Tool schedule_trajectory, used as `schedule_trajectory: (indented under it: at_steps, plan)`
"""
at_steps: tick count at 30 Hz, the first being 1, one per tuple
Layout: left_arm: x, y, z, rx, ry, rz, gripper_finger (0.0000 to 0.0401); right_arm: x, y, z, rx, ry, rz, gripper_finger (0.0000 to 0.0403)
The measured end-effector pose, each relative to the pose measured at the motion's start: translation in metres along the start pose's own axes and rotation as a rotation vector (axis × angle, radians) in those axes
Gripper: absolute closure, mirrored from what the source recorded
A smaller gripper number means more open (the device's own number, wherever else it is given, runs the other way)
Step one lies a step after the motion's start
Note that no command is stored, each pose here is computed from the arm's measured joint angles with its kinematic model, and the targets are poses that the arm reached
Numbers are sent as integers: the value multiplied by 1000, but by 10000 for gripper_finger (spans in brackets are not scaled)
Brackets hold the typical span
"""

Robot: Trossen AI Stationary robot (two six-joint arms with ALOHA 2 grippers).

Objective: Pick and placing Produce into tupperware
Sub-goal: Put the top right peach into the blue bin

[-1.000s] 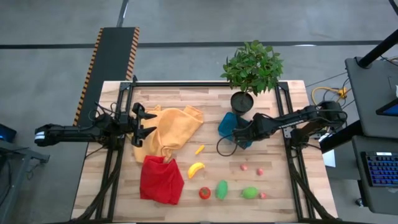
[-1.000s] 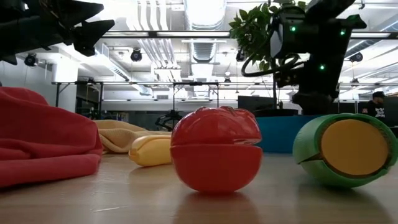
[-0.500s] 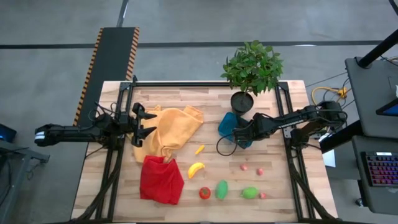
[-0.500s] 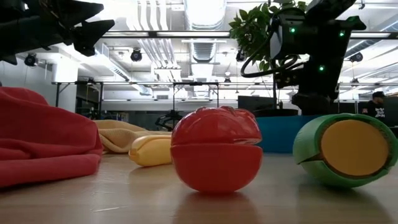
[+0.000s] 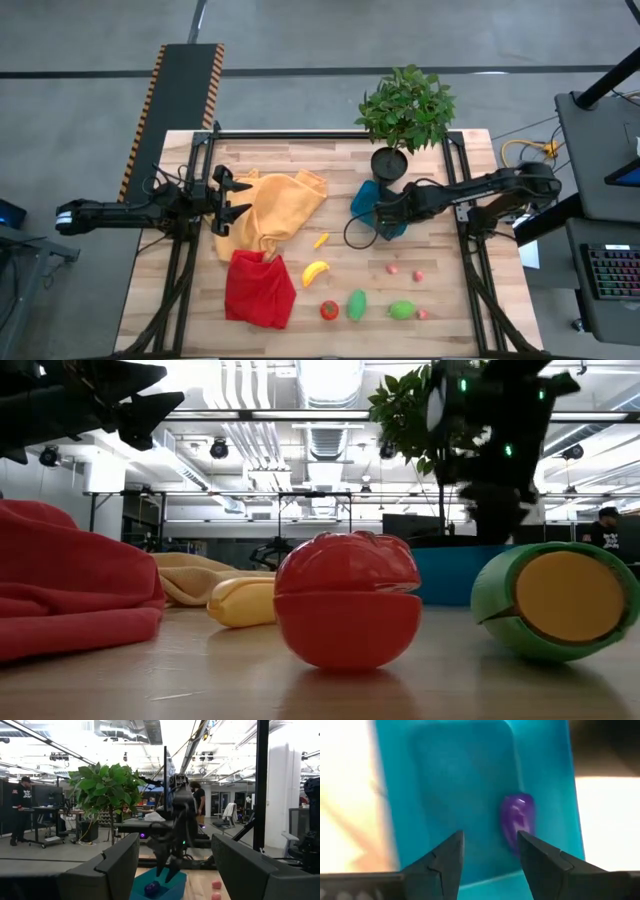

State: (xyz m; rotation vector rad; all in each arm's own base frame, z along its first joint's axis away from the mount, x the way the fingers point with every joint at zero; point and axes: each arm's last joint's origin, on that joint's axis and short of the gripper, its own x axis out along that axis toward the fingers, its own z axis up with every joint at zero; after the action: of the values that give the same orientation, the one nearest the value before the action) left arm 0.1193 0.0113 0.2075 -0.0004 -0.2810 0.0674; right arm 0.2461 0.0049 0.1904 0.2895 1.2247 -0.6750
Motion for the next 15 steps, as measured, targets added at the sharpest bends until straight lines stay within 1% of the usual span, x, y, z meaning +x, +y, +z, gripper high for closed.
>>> schedule_trajectory:
  at_steps: [4, 6, 10, 15]
  plan:
    - [-1, 0, -3, 0, 9, 1, 166, -36, 0, 1, -8, -89, 136, 232]
    - [-1, 0, -4, 0, 12, 1, 166, -56, 0, -4, -41, -107, 258, 234]
    - [-1, 0, -5, 0, 14, 1, 166, -91, 0, -20, -106, -135, 515, 234]
    - [-1, 0, -4, 0, 13, 1, 166, -128, 0, -46, -85, -178, 707, 238]
